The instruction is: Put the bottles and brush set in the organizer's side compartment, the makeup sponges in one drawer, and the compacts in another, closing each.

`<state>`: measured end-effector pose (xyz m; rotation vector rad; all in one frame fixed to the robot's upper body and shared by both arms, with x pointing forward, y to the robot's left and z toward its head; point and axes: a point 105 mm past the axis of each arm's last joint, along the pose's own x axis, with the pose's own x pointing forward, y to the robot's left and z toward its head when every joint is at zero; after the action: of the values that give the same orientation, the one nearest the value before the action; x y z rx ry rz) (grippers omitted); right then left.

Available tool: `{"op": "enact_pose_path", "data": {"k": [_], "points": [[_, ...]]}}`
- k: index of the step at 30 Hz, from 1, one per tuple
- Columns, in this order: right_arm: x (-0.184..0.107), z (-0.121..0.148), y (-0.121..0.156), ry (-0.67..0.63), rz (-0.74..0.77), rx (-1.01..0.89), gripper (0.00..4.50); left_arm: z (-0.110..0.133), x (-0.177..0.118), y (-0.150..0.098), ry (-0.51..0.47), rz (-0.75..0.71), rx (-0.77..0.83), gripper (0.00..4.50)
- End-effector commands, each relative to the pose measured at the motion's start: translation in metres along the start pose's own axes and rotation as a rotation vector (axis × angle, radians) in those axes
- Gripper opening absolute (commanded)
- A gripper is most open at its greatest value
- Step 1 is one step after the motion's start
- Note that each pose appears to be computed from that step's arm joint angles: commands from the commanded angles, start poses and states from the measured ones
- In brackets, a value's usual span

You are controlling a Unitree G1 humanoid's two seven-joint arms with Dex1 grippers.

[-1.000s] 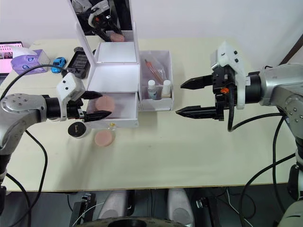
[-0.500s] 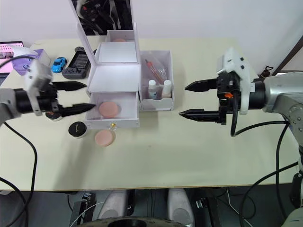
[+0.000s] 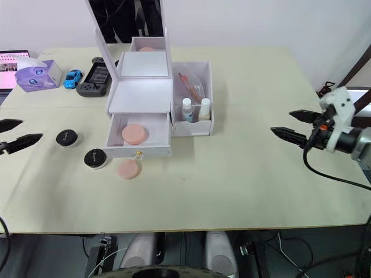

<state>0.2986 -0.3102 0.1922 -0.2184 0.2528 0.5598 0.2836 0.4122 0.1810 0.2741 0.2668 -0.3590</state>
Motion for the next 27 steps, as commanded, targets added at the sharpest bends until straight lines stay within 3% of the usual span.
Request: {"op": "enact_pose_path", "data": {"k": [1, 6, 12, 17, 22, 24, 27], "points": [[-0.01, -0.001, -0.009, -0.005, -0.047, -0.046, 4.5, 0.017, -0.011, 0.011, -0.044, 0.043, 0.056, 4.47], [-0.005, 0.006, -0.001, -0.012, -0.019, -0.066, 4.5, 0.018, -0.011, 0.006, -0.059, 0.018, 0.056, 4.47], [0.014, 0.047, 0.018, -0.12, 0.056, -0.098, 4.5, 0.022, -0.004, -0.022, -0.057, -0.073, 0.141, 4.47], [0.034, 0.082, 0.073, -0.159, 0.303, -0.143, 4.5, 0.034, -0.003, -0.068, -0.09, -0.192, 0.183, 4.47], [0.04, 0.113, 0.122, -0.181, 0.502, -0.19, 4.5, 0.03, -0.011, -0.109, -0.035, -0.327, 0.156, 4.47], [0.041, 0.121, 0.152, -0.152, 0.628, -0.248, 4.5, 0.023, -0.015, -0.125, -0.022, -0.355, 0.136, 4.47], [0.046, 0.13, 0.17, -0.15, 0.673, -0.3, 4.5, 0.007, -0.021, -0.144, 0.004, -0.369, 0.103, 4.47]]}}
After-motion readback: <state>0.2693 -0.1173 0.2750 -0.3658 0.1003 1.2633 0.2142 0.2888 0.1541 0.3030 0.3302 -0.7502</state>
